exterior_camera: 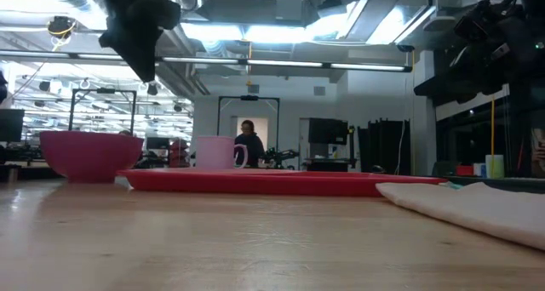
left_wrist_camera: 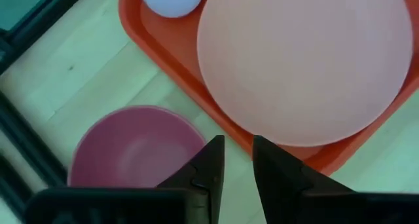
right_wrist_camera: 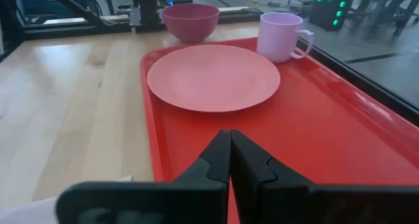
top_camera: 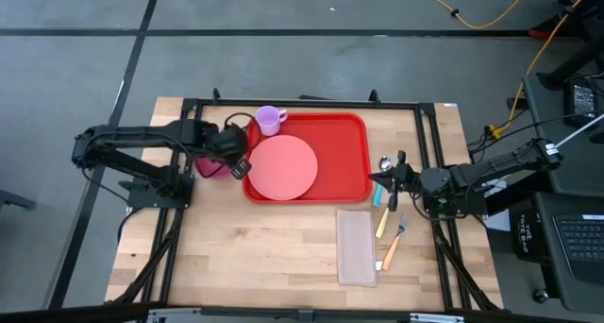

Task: Set up tray
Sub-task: Put the pink bowl on the pink plate on the red tray

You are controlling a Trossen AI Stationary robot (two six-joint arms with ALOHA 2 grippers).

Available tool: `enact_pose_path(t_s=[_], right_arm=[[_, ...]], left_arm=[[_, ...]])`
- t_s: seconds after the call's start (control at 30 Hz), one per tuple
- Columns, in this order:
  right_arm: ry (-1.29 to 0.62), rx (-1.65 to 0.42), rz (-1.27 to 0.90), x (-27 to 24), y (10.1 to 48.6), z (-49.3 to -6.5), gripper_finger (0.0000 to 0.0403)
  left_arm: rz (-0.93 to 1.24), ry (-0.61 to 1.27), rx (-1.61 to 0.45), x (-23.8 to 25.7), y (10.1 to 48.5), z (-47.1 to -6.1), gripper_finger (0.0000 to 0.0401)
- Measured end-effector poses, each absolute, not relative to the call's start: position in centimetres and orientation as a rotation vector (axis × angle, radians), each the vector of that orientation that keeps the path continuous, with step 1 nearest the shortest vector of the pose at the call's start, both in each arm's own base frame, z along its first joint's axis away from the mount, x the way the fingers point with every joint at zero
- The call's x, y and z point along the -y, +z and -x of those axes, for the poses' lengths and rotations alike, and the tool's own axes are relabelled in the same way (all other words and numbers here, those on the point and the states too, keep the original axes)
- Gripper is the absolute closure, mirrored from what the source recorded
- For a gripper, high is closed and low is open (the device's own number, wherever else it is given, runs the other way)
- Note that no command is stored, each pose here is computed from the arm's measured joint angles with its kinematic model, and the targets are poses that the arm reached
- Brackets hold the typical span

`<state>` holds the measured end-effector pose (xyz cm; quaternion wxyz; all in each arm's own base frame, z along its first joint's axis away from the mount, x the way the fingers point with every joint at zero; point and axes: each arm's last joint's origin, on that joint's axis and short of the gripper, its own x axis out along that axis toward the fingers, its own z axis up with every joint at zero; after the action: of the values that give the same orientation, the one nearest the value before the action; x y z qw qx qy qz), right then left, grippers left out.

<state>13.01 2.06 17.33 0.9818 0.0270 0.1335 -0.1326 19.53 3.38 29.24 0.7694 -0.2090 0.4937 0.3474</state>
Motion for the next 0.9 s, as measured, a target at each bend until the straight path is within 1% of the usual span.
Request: enact_pose_path(t_s=[0.2, 0.4, 0.67, 0.77, 0.9], right_arm=[[-0.265, -0.268, -0.058, -2.1, 17.3, -13.0, 0.0394], [-0.264, -0.269, -0.058, -2.1, 17.3, -13.0, 0.0394], [-0.262, -0.269, -0.057, -2.1, 17.3, -13.0, 0.0394], [-0.262, -0.269, -0.055, -2.1, 17.3, -13.0, 0.0394], [-0.262, -0.269, -0.055, -2.1, 17.3, -13.0, 0.0394]], left_arm=[[0.431, 0.753, -1.136, -3.4, 28.4, -20.6, 0.0342], [0.381, 0.741, -1.189, -3.5, 27.7, -21.2, 0.0336], [0.377, 0.746, -1.221, -3.6, 27.0, -21.8, 0.0333], [0.413, 0.756, -1.235, -3.6, 26.8, -21.9, 0.0328], [0.435, 0.782, -1.27, -3.5, 26.6, -21.7, 0.0311]])
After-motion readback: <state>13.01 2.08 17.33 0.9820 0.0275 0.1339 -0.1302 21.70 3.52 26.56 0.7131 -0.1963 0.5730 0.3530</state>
